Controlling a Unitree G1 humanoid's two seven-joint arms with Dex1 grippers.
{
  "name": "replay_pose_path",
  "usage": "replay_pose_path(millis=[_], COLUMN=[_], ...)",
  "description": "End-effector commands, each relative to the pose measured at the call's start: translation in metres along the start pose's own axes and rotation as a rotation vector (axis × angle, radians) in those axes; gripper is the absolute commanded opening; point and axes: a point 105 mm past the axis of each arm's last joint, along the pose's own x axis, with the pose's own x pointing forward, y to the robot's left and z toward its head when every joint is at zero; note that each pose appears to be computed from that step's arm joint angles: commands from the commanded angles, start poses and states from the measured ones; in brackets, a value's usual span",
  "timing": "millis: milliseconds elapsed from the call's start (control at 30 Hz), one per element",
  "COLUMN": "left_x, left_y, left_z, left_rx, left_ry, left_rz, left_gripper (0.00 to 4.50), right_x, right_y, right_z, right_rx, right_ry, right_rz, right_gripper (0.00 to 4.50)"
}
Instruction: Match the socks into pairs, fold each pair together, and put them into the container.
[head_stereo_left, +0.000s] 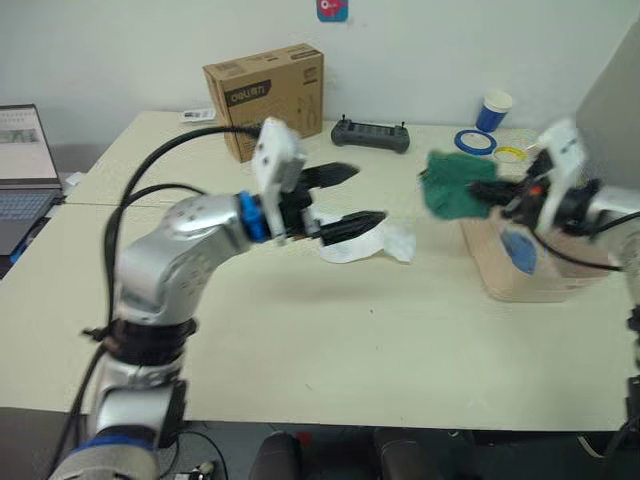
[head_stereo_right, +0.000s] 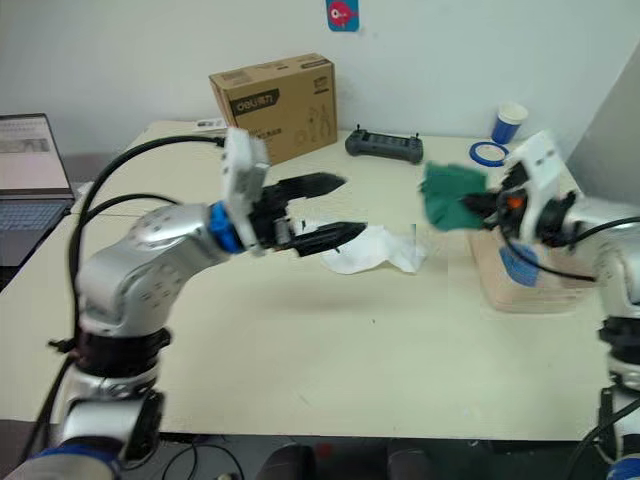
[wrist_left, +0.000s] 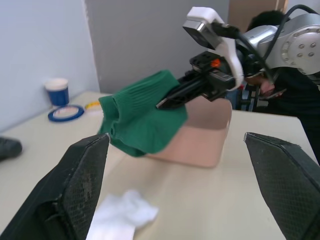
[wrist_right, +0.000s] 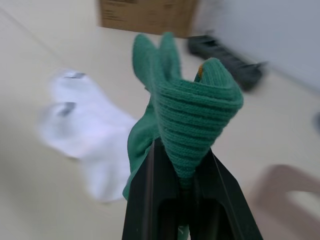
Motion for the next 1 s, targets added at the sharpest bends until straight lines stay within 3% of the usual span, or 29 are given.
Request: replay_pose_path(millis=[33,200,300,500,700,833,933,1000], left_x=[0.019,0.04,0.05,0.047,0.042,0.042,0.04,0.038], left_y=[-0.003,-0.01,-0.018,-0.025,-0.035,-0.029,-0.029,-0.028], left_z=[0.01,0.013,0.014,0.004,-0.005,-0.008,-0.01,-0.012], left_rx=[0.036,0.047,0.048,0.046,0.047,0.053,0.042,0.041], left_ry=[-0.039,-0.07,-0.084,-0.042,0.008,0.014,0.016,0.022], left_rz=[-0.023,-0.072,-0.112,-0.14,-0.182,-0.151,-0.148,-0.144], left_gripper=[4.49,4.49,4.49,4.49,4.49,4.5,4.5,4.5], right_x=[-0.015,-0.023,-0.017,-0.006,-0.005,-0.008,-0.011,-0.016], right_y=[-0.034,-0.063,-0.056,-0.035,-0.016,-0.017,-0.016,-0.019], right_z=[-0.007,-0.042,-0.07,-0.101,-0.11,-0.103,-0.083,-0.062], right_rx=[-0.289,-0.563,-0.695,-0.745,-0.676,-0.645,-0.543,-0.475], right_ry=[0.087,0.271,0.374,0.47,0.509,0.515,0.465,0.425], right_rz=[-0.112,-0.173,-0.078,0.112,0.298,0.349,0.395,0.419], right_gripper=[0.0,0.0,0.0,0.0,0.0,1.19,2.23,2.23])
